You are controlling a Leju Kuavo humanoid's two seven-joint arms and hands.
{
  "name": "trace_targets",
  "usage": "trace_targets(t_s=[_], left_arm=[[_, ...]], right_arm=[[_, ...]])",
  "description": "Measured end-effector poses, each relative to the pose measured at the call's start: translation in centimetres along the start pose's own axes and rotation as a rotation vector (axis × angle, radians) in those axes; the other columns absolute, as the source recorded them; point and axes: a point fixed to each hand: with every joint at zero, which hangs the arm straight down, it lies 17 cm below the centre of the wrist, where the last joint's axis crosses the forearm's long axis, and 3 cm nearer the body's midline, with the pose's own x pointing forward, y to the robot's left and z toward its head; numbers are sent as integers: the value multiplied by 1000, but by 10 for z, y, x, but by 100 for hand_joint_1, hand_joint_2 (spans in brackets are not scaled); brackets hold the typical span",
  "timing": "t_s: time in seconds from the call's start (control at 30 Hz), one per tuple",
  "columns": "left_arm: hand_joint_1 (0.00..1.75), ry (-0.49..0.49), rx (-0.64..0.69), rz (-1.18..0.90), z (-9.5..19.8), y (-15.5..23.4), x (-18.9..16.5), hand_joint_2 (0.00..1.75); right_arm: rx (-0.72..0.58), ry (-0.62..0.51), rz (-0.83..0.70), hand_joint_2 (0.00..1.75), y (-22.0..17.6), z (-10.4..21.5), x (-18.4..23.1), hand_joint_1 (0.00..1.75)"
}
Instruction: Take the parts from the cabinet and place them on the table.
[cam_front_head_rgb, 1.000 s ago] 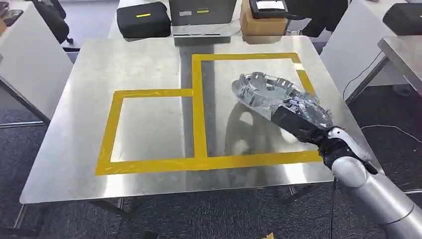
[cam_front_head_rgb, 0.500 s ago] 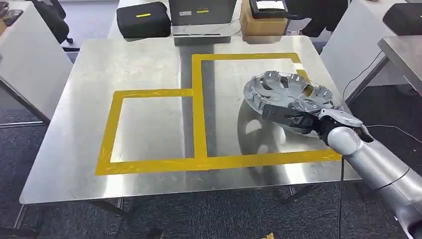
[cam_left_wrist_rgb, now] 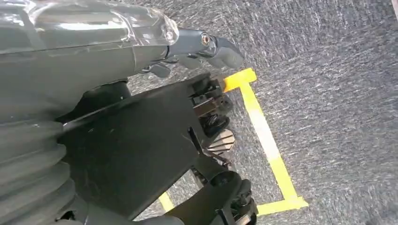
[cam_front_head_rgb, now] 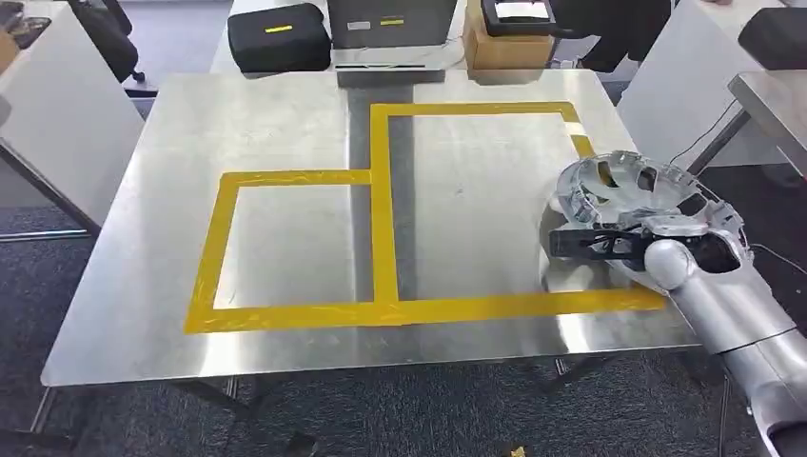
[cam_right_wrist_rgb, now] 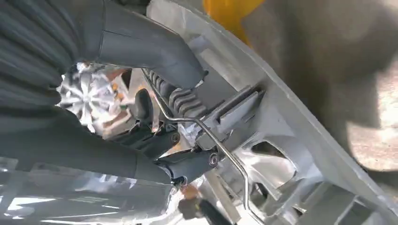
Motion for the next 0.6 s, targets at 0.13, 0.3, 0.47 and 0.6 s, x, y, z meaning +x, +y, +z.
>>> trace_targets(t_s=[0.13, 0.3, 0.47, 0.6], left_arm=[[0, -1, 0, -1, 0, 0, 0, 175], [0, -1, -1, -1, 0, 0, 0, 175], [0, -1, -1, -1, 0, 0, 1, 175], [0, -2, 0, -1, 0, 0, 1, 175]], right_arm=[[8, -10, -47, 175, 1, 0, 0, 175], [11, -20, -91, 175, -1, 1, 0, 175], [16, -30, -123, 175, 0, 1, 2, 175], [17, -36, -141, 175, -2, 1, 3, 175]])
